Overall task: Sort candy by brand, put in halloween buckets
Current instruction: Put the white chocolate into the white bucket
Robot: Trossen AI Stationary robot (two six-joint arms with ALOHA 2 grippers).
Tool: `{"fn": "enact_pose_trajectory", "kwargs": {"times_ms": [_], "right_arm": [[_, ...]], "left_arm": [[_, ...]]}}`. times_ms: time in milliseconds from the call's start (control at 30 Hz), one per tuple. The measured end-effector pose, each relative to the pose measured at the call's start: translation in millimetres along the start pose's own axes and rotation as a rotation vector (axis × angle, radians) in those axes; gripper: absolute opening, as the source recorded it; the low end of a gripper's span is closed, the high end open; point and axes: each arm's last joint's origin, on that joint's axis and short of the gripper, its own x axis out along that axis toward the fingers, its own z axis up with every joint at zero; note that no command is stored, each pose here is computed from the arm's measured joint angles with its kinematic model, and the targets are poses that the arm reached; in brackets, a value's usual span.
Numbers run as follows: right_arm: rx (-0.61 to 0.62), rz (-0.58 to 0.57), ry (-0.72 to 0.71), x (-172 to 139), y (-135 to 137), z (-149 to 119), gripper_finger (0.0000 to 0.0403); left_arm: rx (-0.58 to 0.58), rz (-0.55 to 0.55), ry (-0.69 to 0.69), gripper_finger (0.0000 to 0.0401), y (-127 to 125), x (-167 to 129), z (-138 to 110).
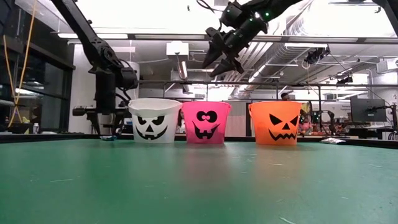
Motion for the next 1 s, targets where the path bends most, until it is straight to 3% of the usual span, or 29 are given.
{"fn": "enact_pose_trajectory", "kwargs": {"times_ms": [433, 567, 733, 1000], "right_arm": [[-0.054, 0.006, 0.01, 4.1, 17.2, -5.7, 0.0211], [-0.056, 0.005, 0.017, 4.3, 18.0, -6.7, 0.0211], [-0.057, 0.005, 0.017, 4.3, 17.8, -6.6, 0.0211], [-0.071, 0.065, -0.092, -18.2, 26.0, 5.3, 0.0211]], "left_arm": [[0.092, 0.09, -0.053, 0.0182, -18.7, 13.4, -33.0], [0.181, 0.057, -0.049, 0.0135, -20.9, 5.9, -35.4], [0.283, -0.015, -0.101, 0.0017, -17.5, -23.7, -27.2], [0.187, -0.173, -0.402, 0.0003, 8.8, -105.8, 6.2]]}}
